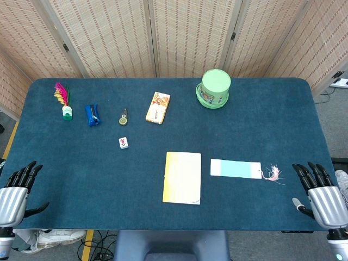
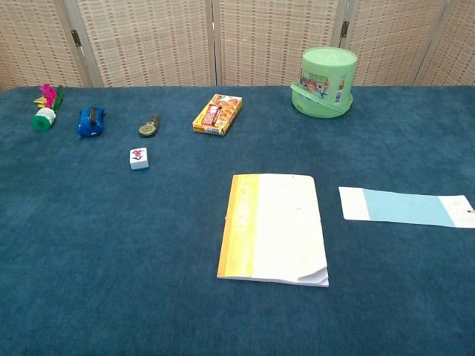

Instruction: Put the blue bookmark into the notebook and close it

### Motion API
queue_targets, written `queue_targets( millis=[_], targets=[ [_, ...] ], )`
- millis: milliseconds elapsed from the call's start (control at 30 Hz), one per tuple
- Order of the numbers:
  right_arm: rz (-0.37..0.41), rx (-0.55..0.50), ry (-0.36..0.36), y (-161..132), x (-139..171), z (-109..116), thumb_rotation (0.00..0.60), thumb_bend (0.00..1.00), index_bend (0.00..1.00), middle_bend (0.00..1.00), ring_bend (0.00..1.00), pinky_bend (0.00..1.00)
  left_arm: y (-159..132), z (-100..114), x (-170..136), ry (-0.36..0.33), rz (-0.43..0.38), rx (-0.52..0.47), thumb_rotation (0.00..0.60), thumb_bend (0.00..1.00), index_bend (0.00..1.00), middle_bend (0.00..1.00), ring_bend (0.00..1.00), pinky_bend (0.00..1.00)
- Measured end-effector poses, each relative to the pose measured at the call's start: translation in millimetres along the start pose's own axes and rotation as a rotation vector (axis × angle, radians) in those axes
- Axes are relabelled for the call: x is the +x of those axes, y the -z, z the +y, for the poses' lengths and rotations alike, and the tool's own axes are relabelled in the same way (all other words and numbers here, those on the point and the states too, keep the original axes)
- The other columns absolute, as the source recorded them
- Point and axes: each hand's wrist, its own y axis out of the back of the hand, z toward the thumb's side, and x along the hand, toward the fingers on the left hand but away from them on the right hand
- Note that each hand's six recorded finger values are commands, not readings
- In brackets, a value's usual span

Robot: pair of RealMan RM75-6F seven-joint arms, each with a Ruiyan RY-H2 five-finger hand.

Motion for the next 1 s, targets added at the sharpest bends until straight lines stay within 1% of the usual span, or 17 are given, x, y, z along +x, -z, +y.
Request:
queue_targets(
  millis=[300, 433, 533, 733, 900, 1000],
  targets=[
    [0.030, -0.001, -0.013, -5.6, -1.8, -3.9, 0.600, 0.15, 0.11, 0.16, 0.08, 0.10, -0.3, -0.6, -0.5, 0.002, -0.002, 0.000, 0.600, 0.10, 0.11, 0.07, 0.13, 0.18],
    [0.064, 0.002, -0.015, -11.6, -5.4, -4.9, 0.600, 0.16, 0.13, 0.17, 0.09, 0.10, 0.4, 0.5, -0.8, -0.001, 0.001, -0.001, 0.600, 0.11, 0.11, 0.07, 0.13, 0.18],
    [0.103, 0.004, -0.026, -19.1, -11.1, -8.5, 0.600, 0.18, 0.16, 0.19, 0.09, 0.13, 0.7, 1.1, -1.0, -0.002, 0.003, -0.001, 0.600, 0.11, 0.11, 0.07, 0.13, 0.18],
    [0.256, 0.027, -0.043, -50.8, -34.9, -19.5, 0.600, 0.22, 0.27, 0.22, 0.10, 0.14, 2.0, 2.7, -3.6, -0.006, 0.008, -0.004, 0.600, 0.11, 0.11, 0.07, 0.13, 0.18],
    [0.410, 0.044, -0.066, -89.5, -60.9, -37.3, 0.600, 0.25, 0.35, 0.25, 0.10, 0.14, 5.4, 3.6, -6.6, -0.004, 0.019, -0.001, 0.600, 0.11, 0.11, 0.07, 0.13, 0.18],
    [0.500, 0.062, -0.075, -114.1, -76.0, -51.3, 0.600, 0.26, 0.39, 0.28, 0.14, 0.14, 8.7, 3.8, -8.7, -0.003, 0.029, 0.000, 0.600, 0.11, 0.11, 0.07, 0.13, 0.18]
  ],
)
